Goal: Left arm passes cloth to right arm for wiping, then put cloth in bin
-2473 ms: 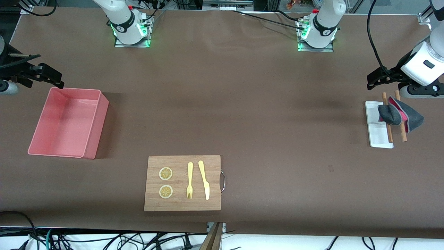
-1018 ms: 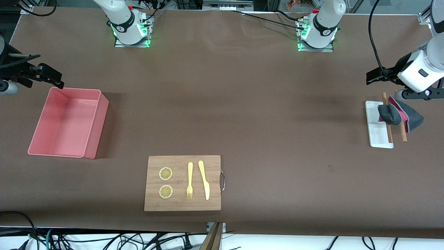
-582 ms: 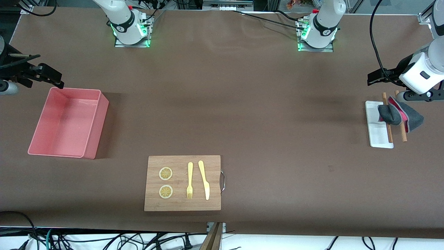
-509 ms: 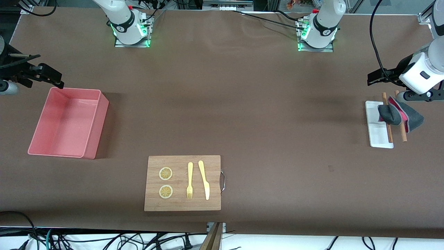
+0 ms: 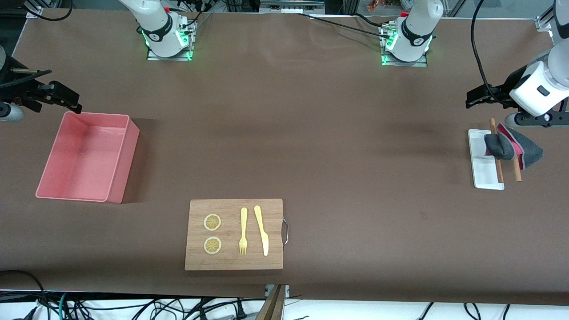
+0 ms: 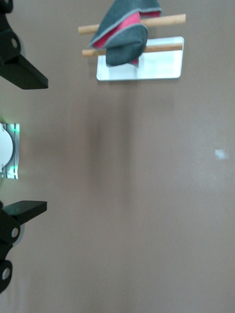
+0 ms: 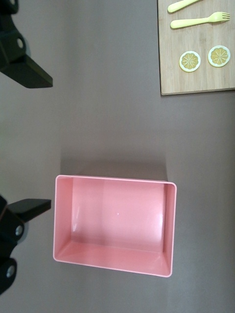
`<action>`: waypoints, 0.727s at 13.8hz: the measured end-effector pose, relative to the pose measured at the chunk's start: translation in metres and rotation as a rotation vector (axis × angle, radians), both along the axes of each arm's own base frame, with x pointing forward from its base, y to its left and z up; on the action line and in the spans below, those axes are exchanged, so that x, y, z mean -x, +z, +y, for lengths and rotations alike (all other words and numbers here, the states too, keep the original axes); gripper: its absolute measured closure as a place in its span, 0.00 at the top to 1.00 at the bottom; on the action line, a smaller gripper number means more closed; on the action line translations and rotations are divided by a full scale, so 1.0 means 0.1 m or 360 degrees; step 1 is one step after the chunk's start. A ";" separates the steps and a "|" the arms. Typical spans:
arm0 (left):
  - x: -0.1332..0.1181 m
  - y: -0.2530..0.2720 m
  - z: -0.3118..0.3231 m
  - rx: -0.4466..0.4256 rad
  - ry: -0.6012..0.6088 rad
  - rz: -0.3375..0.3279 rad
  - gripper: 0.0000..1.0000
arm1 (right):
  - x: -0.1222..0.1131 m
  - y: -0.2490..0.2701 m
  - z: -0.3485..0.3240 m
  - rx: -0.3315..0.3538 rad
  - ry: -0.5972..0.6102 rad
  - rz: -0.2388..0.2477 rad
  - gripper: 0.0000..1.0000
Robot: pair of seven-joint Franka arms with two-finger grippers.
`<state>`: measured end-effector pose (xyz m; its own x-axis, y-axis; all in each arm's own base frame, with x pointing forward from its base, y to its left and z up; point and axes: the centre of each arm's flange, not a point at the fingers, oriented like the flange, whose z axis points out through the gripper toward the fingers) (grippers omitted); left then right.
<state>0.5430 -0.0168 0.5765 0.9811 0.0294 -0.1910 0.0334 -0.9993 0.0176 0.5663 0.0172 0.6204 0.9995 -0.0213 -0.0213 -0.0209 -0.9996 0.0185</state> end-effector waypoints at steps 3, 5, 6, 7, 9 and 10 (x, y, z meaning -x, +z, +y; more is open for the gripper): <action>0.00 0.06 0.01 0.0015 0.0006 -0.0031 1.00 | 0.00 0.00 0.00 0.0000 0.0000 0.0000 1.00; 0.00 0.06 0.00 0.0015 0.0006 -0.0033 1.00 | 0.00 0.00 0.00 0.0000 0.0000 0.0000 1.00; 0.00 0.06 0.00 0.0016 0.0006 -0.0037 1.00 | 0.00 0.00 0.00 0.0000 0.0000 0.0000 1.00; -0.01 0.09 0.00 0.0016 0.0006 -0.0054 1.00 | 0.00 0.00 0.00 0.0000 -0.0001 0.0000 1.00; -0.03 0.22 0.00 0.0017 0.0006 -0.0103 1.00 | 0.00 0.00 0.00 0.0000 -0.0001 0.0000 1.00; -0.03 0.28 0.00 0.0018 0.0006 -0.0122 1.00 | 0.00 0.00 0.00 0.0000 -0.0001 0.0001 1.00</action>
<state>0.5462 -0.0166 0.6043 0.9928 0.0314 -0.1156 0.0352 -0.9989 0.0313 0.5664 0.0167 0.6202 0.9995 -0.0222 -0.0216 -0.0218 -0.9996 0.0185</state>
